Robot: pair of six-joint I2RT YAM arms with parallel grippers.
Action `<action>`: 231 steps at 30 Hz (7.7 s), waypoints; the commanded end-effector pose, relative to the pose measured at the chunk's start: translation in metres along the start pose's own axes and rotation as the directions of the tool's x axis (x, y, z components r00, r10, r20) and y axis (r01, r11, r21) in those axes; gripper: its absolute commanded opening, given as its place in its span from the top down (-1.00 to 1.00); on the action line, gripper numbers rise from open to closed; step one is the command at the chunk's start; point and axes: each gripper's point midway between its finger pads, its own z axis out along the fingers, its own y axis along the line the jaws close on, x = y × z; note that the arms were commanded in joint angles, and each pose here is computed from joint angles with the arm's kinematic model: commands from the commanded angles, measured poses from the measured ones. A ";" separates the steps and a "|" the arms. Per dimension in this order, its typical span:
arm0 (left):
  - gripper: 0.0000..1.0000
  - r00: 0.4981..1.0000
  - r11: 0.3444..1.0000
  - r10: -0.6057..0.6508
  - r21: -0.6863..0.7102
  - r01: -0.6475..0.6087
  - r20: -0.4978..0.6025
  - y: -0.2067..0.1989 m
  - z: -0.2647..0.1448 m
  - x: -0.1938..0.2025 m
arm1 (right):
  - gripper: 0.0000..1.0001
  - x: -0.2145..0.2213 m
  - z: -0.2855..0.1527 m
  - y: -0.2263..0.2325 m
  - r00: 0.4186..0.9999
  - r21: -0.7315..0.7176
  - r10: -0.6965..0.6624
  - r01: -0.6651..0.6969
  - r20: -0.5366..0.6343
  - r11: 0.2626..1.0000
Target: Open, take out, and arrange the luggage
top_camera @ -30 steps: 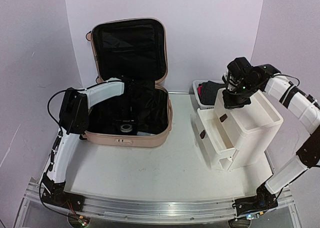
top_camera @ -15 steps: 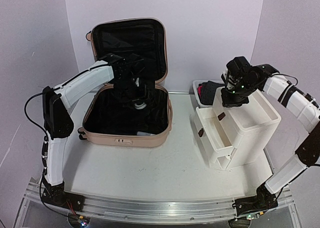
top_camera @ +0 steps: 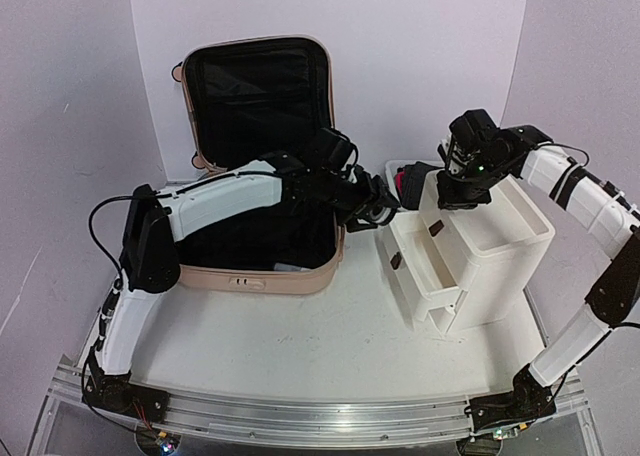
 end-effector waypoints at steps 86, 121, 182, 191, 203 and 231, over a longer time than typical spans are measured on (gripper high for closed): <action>0.17 0.991 0.941 -0.132 0.313 0.126 -0.004 -0.022 0.125 0.016 | 1.00 0.017 0.019 0.045 0.994 -0.212 -0.020 -0.002 -0.103 0.977; 0.80 0.974 0.951 0.206 0.214 -0.222 0.098 -0.030 0.126 0.031 | 1.00 0.012 0.007 0.063 0.994 -0.313 0.003 -0.038 -0.111 0.949; -0.39 0.247 0.277 0.952 -0.160 -0.947 0.183 0.066 0.145 0.137 | 1.00 0.110 -0.094 0.042 0.949 -0.236 -0.129 0.060 -0.289 0.970; -0.18 0.260 0.290 0.933 -0.093 -0.953 0.249 0.059 0.146 0.122 | 1.00 0.110 -0.095 0.041 0.948 -0.228 -0.124 0.057 -0.292 0.972; 0.03 0.213 0.238 0.945 -0.076 -0.968 0.248 0.065 0.161 0.118 | 1.00 0.108 -0.094 0.042 0.948 -0.227 -0.115 0.047 -0.297 0.973; 1.00 0.321 0.332 0.937 -0.061 -0.941 0.136 0.061 0.061 0.136 | 1.00 0.091 -0.064 -0.021 0.990 0.166 0.058 -0.036 -0.128 0.985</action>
